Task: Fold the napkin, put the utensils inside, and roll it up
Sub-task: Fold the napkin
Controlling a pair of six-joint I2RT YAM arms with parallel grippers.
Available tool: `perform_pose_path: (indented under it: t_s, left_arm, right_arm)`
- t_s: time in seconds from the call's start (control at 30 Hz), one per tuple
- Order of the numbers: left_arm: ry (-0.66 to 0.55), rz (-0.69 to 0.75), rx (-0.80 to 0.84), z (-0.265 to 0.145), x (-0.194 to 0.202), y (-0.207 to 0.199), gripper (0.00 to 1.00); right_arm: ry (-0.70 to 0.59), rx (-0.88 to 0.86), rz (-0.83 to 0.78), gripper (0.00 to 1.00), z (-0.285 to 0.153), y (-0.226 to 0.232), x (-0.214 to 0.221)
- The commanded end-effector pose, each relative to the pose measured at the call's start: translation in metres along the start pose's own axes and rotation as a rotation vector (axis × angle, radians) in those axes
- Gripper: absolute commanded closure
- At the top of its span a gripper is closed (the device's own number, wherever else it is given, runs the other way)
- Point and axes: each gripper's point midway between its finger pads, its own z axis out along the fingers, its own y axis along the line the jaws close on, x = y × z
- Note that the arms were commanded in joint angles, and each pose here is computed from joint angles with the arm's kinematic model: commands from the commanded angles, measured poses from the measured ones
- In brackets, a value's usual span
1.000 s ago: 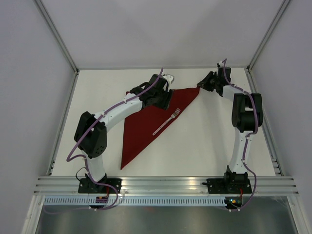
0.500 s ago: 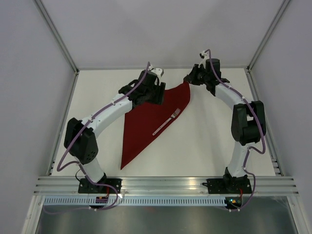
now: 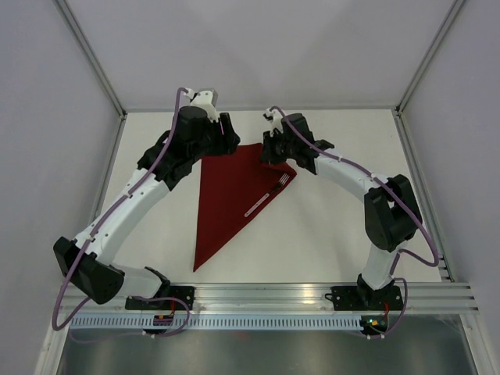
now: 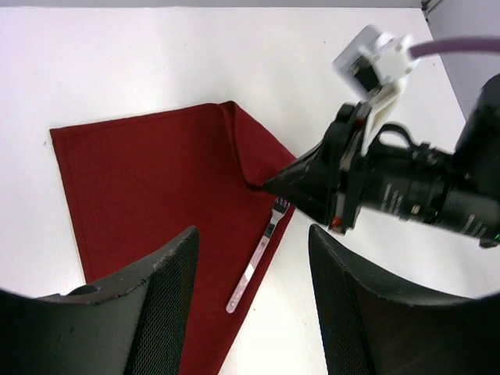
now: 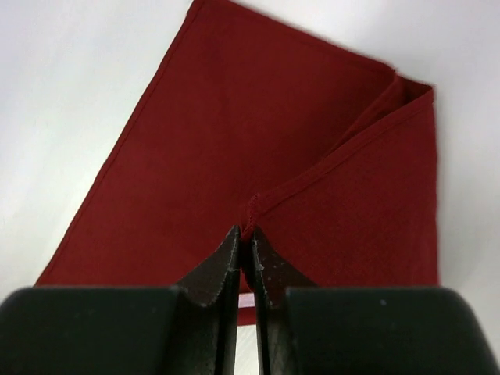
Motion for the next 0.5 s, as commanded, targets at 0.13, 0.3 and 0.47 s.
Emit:
perform_pose_path:
  t_s: [0.13, 0.3, 0.47]
  left_arm:
    - [0.011, -0.034, -0.017, -0.015, 0.011, 0.008, 0.36]
    - [0.014, -0.03, -0.009, -0.018, 0.013, 0.008, 0.36]
    - [0.033, -0.026, -0.009, -0.016, 0.02, 0.009, 0.36]
  right_arm:
    - [0.092, -0.005, -0.143, 0.87, 0.007, 0.048, 0.039]
    - [0.162, -0.004, -0.188, 0.87, 0.017, 0.059, 0.071]
    - [0.221, 0.006, -0.213, 0.87, 0.025, 0.058, 0.098]
